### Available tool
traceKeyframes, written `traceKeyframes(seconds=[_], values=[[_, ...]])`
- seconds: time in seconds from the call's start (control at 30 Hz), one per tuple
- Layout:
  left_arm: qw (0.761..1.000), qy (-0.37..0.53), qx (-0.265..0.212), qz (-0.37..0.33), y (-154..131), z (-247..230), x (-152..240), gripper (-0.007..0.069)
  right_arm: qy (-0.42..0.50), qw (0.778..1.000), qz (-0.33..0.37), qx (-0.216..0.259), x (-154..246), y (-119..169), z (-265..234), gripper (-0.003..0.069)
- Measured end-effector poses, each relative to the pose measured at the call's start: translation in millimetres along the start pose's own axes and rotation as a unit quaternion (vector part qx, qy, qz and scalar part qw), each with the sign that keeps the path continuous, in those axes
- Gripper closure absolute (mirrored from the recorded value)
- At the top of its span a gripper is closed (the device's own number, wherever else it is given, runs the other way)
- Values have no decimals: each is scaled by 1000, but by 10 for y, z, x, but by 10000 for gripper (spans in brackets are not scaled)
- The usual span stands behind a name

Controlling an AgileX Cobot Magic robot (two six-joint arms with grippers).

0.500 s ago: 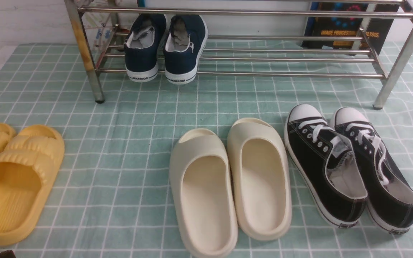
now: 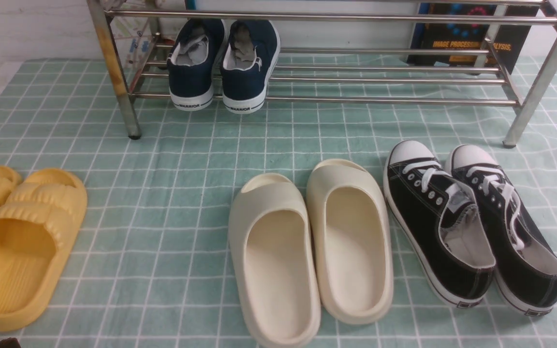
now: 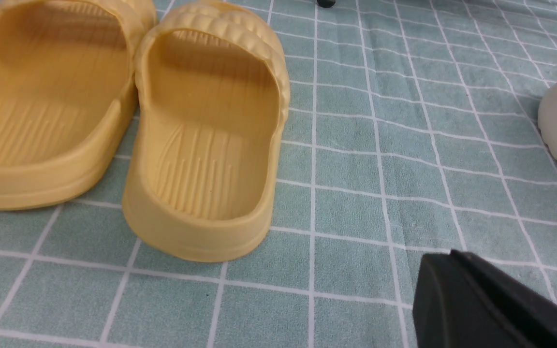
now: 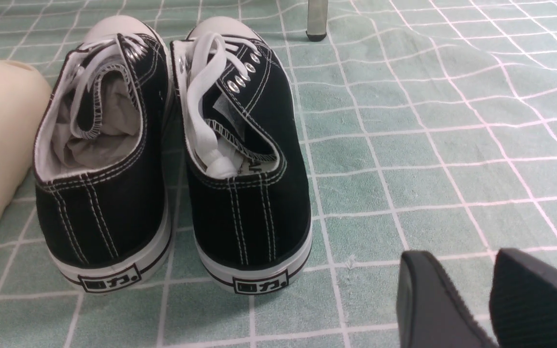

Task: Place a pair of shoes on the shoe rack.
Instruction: Use the right arm to grab the shoe closest to it

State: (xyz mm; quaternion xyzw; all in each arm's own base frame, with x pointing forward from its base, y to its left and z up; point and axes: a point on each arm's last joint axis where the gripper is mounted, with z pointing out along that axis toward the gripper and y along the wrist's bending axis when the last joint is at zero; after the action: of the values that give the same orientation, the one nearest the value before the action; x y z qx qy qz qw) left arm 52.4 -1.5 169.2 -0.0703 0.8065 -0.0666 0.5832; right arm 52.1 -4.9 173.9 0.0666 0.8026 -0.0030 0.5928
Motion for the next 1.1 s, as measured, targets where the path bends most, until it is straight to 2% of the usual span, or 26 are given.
traceKeyframes(seconds=[0.1, 0.2, 0.23, 0.27, 0.3, 0.33, 0.4, 0.47, 0.5, 0.57, 0.8, 0.83, 0.9, 0.97, 1.03, 1.07, 1.1], values=[[1000, 0, 0, 0, 0, 0, 0, 617, 1, 999, 30, -12, 2, 22, 0, 419], [1000, 0, 0, 0, 0, 0, 0, 617, 5, 993, 113, -39, 1, 72, -3, 419], [1000, 0, 0, 0, 0, 0, 0, 617, 5, 993, 113, -39, 1, 72, -3, 419], [1000, 0, 0, 0, 0, 0, 0, 617, 12, 976, 209, -65, -3, 120, -8, 419], [1000, 0, 0, 0, 0, 0, 0, 617, 14, 973, 222, -68, -1, 126, -8, 419], [1000, 0, 0, 0, 0, 0, 0, 617, 23, 945, 313, -91, -5, 170, -13, 419], [1000, 0, 0, 0, 0, 0, 0, 617, 40, 895, 428, -120, -9, 226, -20, 419], [1000, 0, 0, 0, 0, 0, 0, 617, 48, 865, 480, -136, -24, 256, -29, 419], [1000, 0, 0, 0, 0, 0, 0, 615, 49, 860, 489, -141, -30, 262, -31, 419], [1000, 0, 0, 0, 0, 0, 0, 613, 45, 862, 485, -141, -34, 258, -29, 419], [1000, 0, 0, 0, 0, 0, 0, 604, -7, 904, 408, -131, -88, 208, -21, 419], [1000, 0, 0, 0, 0, 0, 0, 601, -12, 916, 379, -131, -93, 208, -23, 419], [1000, 0, 0, 0, 0, 0, 0, 599, -18, 923, 358, -136, -150, 220, -50, 432], [1000, 0, 0, 0, 0, 0, 0, 597, -31, 932, 331, -147, -272, 240, -111, 469], [1000, 0, 0, 0, 0, 0, 0, 597, -43, 945, 286, -154, -469, 265, -195, 539], [1000, 0, 0, 0, 0, 0, 0, 597, -46, 946, 282, -153, -495, 266, -203, 547], [1000, 0, 0, 0, 0, 0, 0, 597, -45, 957, 242, -154, -660, 289, -255, 608]])
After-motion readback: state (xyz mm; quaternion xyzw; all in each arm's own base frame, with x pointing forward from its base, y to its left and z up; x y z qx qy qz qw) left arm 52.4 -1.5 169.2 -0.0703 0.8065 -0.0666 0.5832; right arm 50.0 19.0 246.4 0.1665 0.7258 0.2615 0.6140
